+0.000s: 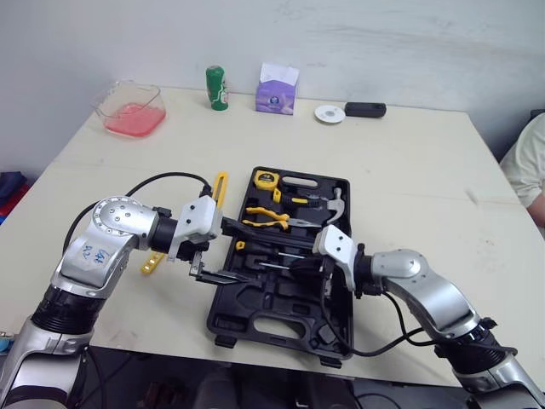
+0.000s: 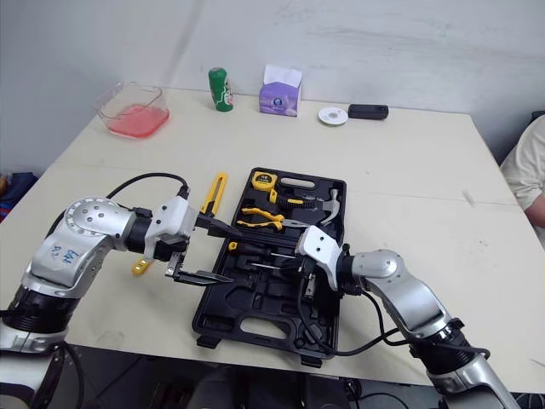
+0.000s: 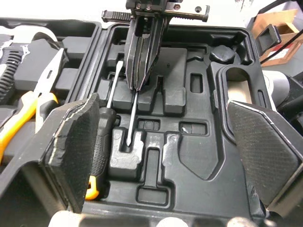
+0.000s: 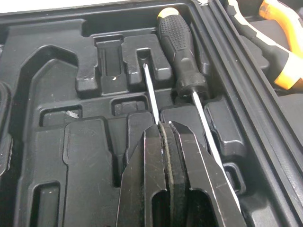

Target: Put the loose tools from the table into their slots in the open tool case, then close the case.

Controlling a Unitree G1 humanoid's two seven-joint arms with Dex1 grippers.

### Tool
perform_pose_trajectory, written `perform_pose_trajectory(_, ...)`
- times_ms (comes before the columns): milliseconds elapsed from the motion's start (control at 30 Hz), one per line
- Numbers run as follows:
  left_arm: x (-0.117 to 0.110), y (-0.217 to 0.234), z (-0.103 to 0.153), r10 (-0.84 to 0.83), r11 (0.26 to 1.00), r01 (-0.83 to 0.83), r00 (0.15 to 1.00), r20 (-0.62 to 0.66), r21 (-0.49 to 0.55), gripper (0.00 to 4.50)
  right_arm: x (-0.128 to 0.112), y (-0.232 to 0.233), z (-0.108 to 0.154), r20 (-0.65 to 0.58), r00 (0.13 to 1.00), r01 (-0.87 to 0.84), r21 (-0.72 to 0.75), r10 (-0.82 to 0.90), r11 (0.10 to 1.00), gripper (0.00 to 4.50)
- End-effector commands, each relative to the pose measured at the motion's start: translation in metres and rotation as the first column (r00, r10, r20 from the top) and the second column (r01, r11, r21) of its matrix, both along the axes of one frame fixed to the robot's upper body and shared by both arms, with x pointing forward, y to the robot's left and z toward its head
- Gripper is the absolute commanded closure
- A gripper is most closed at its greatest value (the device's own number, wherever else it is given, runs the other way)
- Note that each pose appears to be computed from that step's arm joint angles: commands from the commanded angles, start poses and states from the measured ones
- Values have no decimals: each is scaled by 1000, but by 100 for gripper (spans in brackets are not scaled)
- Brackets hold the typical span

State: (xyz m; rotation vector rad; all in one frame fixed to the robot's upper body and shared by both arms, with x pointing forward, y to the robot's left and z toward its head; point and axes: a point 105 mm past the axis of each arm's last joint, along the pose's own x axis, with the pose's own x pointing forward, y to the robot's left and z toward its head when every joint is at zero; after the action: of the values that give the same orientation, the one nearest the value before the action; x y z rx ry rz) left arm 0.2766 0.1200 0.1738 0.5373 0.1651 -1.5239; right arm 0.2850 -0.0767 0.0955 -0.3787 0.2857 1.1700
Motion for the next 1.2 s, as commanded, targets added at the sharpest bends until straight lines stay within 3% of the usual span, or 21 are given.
perform_pose_trajectory(33,2,5,0,46,999,-46,999,-1,-21,0,5,-17,1,-28,994,108,59,-107,992,446)
perform_pose_trajectory(133,6,23,-3,181,979,-185,982,-58,-85,0,4,-21,46,42,992,104,209,-115,972,446)
perform_pose_trajectory(233,6,41,-2,292,938,-314,944,-157,-145,0,-9,-31,71,-41,994,105,337,-97,936,352)
perform_pose_trajectory(333,6,63,-2,403,886,-431,898,-174,-170,0,-24,-54,87,-40,994,108,335,-100,936,205)
perform_pose_trajectory(467,-5,150,-13,693,651,-741,669,-269,-166,0,-41,-145,90,-52,944,329,145,-325,933,6)
perform_pose_trajectory(700,-30,264,-19,921,325,-942,336,-199,-86,0,-60,-242,87,-14,798,603,19,-603,798,2)
perform_pose_trajectory(767,-34,278,-20,938,290,-954,299,-173,-73,0,-64,-254,85,-3,775,632,3,-632,775,2)
perform_pose_trajectory(900,-44,313,-16,973,206,-977,210,-99,-45,0,-82,-319,71,49,619,784,-90,-784,614,2)
perform_pose_trajectory(1000,-41,319,-17,977,196,-980,199,-82,-44,0,-85,-329,69,68,606,794,-106,-793,598,2)
perform_pose_trajectory(1200,-30,289,-17,941,309,-949,315,-123,-69,0,-69,-295,81,77,692,721,-31,-718,692,2)
